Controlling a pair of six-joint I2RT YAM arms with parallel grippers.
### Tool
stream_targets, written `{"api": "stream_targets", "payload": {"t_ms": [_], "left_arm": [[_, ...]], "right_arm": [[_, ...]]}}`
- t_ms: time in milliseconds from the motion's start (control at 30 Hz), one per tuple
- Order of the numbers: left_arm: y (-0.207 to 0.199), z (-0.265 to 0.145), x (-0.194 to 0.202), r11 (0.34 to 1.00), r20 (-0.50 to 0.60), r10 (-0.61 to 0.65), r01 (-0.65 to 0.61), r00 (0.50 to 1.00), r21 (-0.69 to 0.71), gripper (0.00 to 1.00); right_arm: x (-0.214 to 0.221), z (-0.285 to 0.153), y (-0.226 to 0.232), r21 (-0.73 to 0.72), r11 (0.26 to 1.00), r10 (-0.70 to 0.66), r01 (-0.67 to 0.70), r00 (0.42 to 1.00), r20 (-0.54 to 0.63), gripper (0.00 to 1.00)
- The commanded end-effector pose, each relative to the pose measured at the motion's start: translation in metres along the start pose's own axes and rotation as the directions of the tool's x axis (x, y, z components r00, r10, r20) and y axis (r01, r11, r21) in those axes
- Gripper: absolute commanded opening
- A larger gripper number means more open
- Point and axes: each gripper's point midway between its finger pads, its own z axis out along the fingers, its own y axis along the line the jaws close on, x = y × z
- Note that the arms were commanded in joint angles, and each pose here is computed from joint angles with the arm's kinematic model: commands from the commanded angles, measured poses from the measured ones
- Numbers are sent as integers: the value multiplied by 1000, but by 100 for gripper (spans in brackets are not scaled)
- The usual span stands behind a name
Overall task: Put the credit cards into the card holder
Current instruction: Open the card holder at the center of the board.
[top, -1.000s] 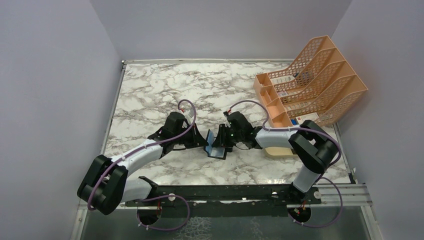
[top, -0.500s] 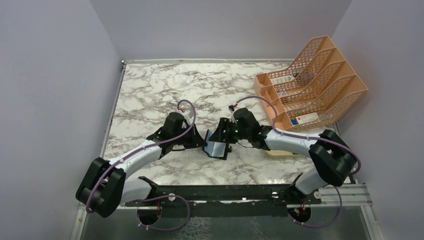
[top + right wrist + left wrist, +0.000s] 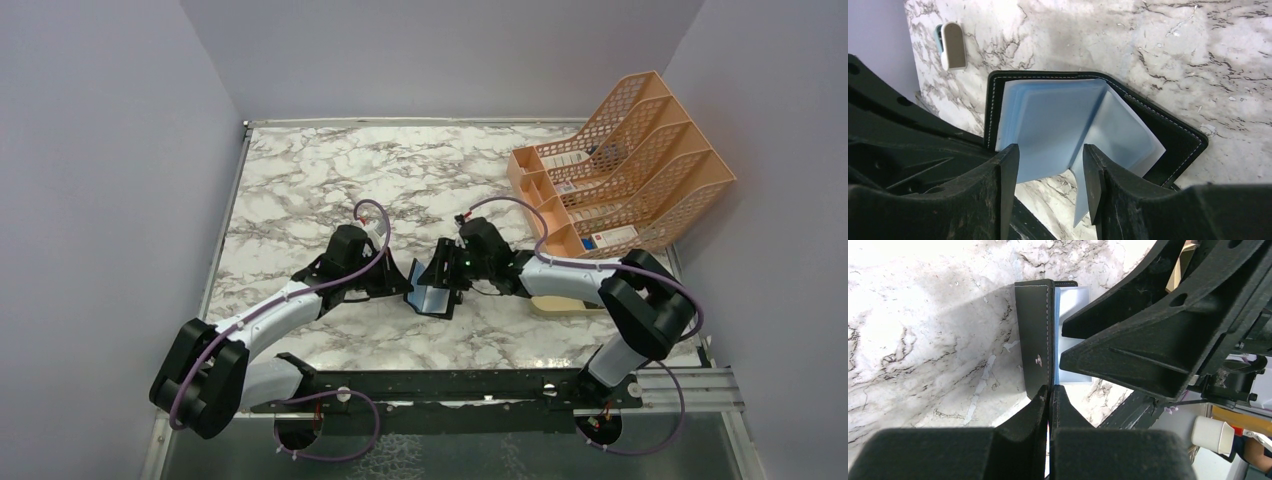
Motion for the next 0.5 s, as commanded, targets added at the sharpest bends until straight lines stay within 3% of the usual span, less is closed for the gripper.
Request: {"api": "stream_targets", "payload": {"t_ms": [0,467], "left_arm": [[-4,-2,-6,1000,32,28,-28,999,9,0],[-2,-1,-5,999,31,33,-33,999,0,0]], "right_arm": [[-9,6,13,-32,999,-7,7,1000,18,49],[-15,3,22,-48,999,-1,2,1000,31,51]]}}
